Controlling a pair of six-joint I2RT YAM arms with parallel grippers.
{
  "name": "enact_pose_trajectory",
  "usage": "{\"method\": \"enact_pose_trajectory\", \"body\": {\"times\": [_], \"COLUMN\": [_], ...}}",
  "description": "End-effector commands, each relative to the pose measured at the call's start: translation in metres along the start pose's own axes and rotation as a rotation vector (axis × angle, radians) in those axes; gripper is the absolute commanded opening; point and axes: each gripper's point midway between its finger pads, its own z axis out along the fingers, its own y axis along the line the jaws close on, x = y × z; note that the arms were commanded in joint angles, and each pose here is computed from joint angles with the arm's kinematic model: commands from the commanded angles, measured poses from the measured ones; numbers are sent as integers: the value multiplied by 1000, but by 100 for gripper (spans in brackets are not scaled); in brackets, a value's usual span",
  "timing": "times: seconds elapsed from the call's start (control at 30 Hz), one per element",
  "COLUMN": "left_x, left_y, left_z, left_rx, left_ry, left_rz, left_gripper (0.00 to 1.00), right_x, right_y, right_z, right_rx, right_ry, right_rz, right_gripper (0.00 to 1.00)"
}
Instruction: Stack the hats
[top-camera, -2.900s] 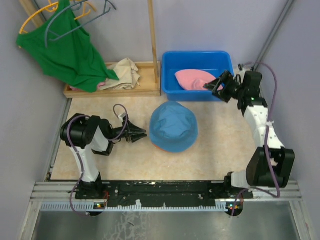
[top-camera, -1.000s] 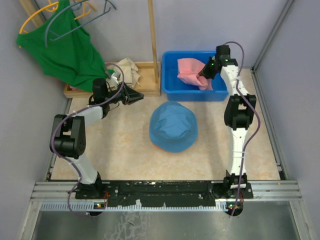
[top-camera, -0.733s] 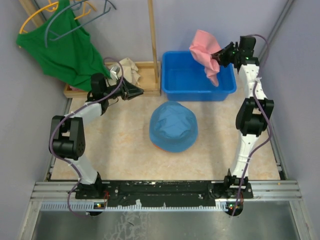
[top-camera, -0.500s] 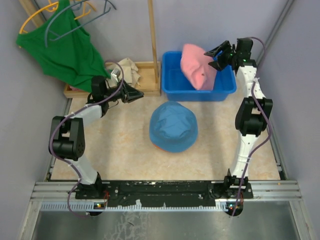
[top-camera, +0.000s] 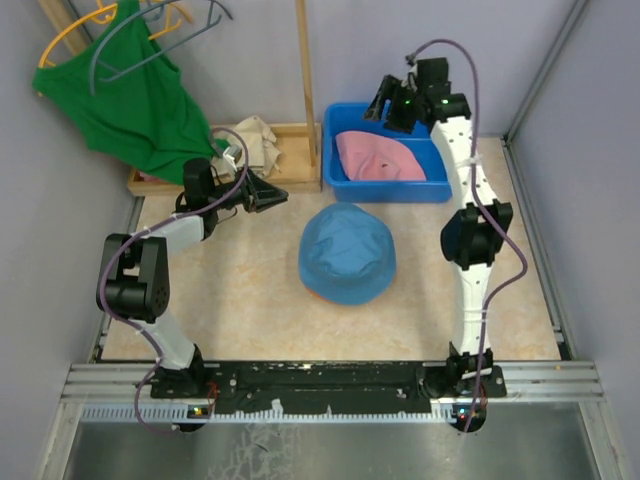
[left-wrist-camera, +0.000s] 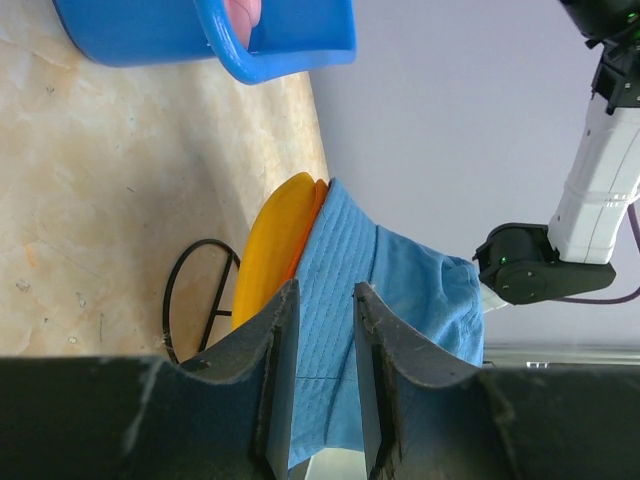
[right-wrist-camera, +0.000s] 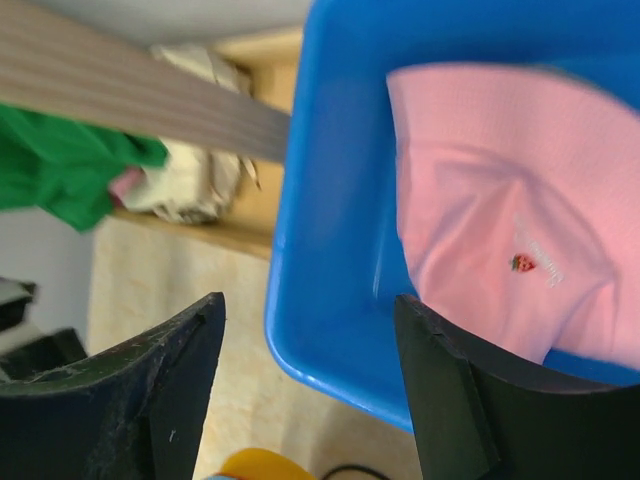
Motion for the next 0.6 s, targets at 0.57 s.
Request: {"method": "enact_pose_trajectory", "body": {"times": [0.57], "left_x": [-4], "left_y": [13], "left_z": [-8], "left_rx": [-12], "left_ry": [10], "left_rz": [2], "left_gripper": [34], "right_x": [126], "right_y": [-99], "right_z": [94], "right_rx": [377], "right_ry": [279], "right_rz": [-145], "right_gripper": [82]}}
